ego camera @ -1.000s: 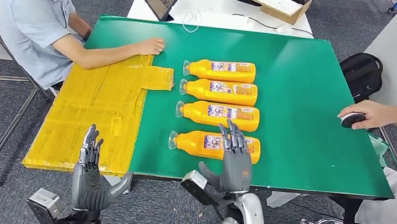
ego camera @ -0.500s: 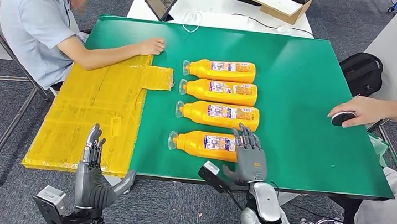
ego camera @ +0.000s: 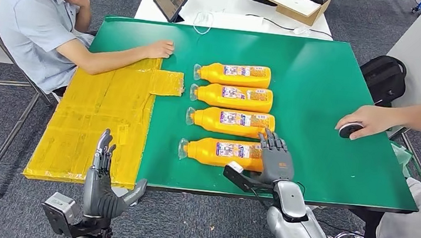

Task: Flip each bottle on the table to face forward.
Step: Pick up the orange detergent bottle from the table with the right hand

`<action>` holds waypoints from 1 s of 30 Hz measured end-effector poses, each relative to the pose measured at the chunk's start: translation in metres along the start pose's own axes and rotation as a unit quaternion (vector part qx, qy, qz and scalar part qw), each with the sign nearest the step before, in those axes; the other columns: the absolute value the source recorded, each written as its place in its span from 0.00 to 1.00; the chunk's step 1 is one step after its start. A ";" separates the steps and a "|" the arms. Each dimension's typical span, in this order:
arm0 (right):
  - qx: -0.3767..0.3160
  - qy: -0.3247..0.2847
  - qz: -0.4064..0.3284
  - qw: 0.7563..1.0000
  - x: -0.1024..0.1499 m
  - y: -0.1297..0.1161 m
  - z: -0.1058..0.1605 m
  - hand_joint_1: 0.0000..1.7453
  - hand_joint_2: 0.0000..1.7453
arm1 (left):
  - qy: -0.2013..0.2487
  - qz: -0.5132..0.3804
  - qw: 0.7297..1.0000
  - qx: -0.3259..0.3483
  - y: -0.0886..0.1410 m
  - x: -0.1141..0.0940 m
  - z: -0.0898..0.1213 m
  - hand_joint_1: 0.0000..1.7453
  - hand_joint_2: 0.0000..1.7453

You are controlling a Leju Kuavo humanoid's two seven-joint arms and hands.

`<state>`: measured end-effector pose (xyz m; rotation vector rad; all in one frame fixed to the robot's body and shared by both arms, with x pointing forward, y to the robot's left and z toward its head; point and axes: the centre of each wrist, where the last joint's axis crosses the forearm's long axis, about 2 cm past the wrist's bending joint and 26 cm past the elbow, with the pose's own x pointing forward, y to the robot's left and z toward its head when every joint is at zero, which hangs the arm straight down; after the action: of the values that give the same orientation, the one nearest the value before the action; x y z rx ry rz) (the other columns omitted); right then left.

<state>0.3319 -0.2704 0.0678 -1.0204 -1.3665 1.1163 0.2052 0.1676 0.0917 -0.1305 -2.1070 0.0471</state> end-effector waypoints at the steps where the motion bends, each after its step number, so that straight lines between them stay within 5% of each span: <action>1: 0.002 0.001 -0.001 1.000 -0.001 0.000 -0.002 0.00 1.00 | 0.000 0.000 1.000 -0.001 0.000 0.000 0.000 0.00 1.00; 18: 0.055 -0.034 -0.073 0.995 0.003 0.006 -0.023 0.01 1.00 | 0.006 -0.002 1.000 -0.016 -0.002 -0.008 -0.006 0.00 1.00; 22: 0.063 -0.044 -0.083 0.994 0.006 0.009 -0.024 0.79 1.00 | 0.008 -0.002 1.000 -0.018 -0.003 -0.010 -0.006 0.00 1.00; 30: 0.078 -0.074 -0.099 0.989 0.013 0.014 -0.023 0.81 1.00 | 0.013 0.003 1.000 -0.020 -0.005 -0.012 -0.006 0.00 1.00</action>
<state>0.3539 -0.2530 0.0569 -0.6838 -1.4387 1.1464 0.2163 0.1615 0.0845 -0.1601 -2.0818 0.0070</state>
